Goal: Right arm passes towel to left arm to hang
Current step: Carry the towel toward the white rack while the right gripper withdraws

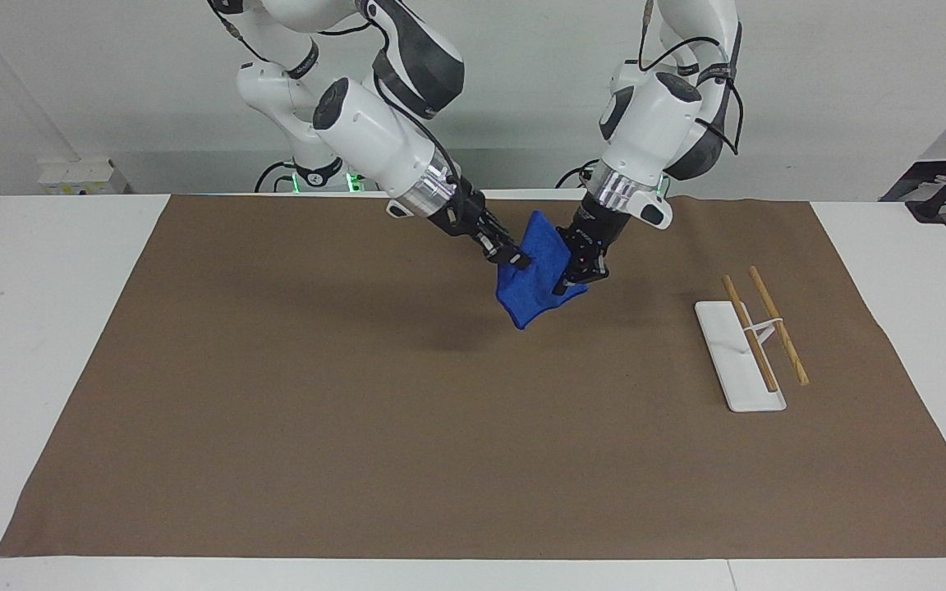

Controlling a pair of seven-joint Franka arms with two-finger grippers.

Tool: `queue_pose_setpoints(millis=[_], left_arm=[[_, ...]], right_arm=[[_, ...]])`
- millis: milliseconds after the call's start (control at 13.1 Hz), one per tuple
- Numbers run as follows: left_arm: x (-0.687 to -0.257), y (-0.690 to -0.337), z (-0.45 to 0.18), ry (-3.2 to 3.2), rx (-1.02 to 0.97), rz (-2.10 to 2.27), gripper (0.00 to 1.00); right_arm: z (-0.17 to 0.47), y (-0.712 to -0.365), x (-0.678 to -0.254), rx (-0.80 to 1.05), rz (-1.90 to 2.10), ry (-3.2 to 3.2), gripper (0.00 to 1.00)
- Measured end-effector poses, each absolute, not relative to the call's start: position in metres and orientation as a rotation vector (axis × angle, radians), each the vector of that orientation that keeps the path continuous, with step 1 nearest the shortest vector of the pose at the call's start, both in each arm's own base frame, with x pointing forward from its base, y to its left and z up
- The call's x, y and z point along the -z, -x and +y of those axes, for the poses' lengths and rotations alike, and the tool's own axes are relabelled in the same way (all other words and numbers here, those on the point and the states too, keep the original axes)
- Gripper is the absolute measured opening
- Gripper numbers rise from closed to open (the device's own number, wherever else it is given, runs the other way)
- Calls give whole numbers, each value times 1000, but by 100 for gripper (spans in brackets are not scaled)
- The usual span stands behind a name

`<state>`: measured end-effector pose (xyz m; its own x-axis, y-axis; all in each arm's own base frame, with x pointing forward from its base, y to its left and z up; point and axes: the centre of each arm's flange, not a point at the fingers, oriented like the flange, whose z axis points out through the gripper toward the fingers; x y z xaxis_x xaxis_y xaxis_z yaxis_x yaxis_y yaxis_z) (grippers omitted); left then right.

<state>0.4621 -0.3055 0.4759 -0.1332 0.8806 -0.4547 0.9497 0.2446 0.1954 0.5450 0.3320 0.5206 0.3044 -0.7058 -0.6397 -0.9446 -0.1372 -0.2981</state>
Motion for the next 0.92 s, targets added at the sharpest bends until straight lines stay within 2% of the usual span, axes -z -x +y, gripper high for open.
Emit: queue_pose_setpoints(millis=[76,153,382,459,688,917], left_arm=[[-476,-462,-305,-1665,191,2045,2],[-476,-463,-305,-1664,191,2046,2],[-476,-463,-304,-1663,190,2046,2],[-476,-464,-304,-1662,189,2045,2],[-482,-477,-285,-1683,148,2007,2],[-481,-503,-237,-1761,51,1931,2]], right_arm=[[332,-545,-520,-461,1466,1911,6],[333,-544,-520,-470,1464,1919,14],[334,-541,-517,-486,1447,1955,48],[333,-541,-516,-454,1410,2009,63],[318,-538,-506,-280,1105,2367,97],[249,-552,-498,-142,757,2725,100]])
